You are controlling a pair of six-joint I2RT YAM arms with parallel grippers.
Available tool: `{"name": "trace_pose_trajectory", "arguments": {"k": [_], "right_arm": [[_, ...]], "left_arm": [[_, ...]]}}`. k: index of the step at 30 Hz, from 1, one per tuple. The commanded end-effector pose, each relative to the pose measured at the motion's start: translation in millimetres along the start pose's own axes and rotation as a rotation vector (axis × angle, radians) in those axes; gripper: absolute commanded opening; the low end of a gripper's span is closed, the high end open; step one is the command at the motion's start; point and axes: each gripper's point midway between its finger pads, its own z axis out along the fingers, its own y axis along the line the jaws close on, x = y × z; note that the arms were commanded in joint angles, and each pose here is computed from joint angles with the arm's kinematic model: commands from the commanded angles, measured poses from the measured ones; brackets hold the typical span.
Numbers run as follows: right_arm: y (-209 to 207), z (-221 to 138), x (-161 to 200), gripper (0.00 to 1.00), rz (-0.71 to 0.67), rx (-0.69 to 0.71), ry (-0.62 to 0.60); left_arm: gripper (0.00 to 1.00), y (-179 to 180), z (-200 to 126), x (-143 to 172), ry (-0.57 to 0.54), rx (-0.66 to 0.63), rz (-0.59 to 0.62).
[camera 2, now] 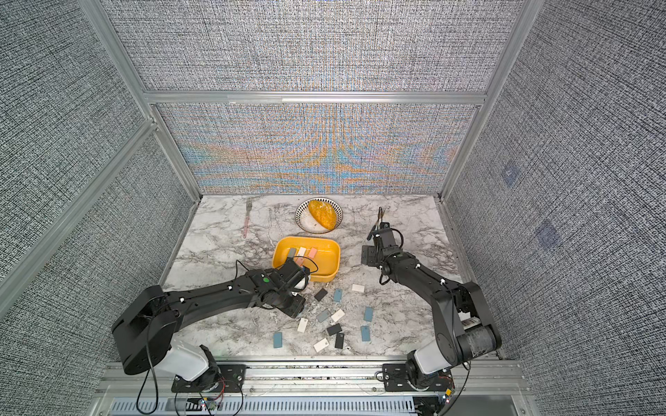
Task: Put the eraser in the storage box
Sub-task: Pick up the eraser from the center of the board.
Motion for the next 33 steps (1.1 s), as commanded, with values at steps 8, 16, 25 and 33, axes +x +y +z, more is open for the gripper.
{"name": "trace_pose_trajectory", "arguments": {"k": [8,16,25,33], "right_arm": [[-3,-2,2,0.98,0.001,0.012,-0.001],[-3,-1,3,0.98,0.002,0.014,0.001],[-3,-1,3,0.98,0.004,0.014,0.0],[-3,-1,4,0.98,0.004,0.015,0.002]], "left_arm": [[0.55,-2,22,-1,-0.001,0.005,-0.035],[0.53,-2,29,3,0.019,0.0,-0.039],[0.42,0,34,9,0.043,-0.009,-0.041],[0.27,4,22,5,0.022,-0.037,-0.038]]}}
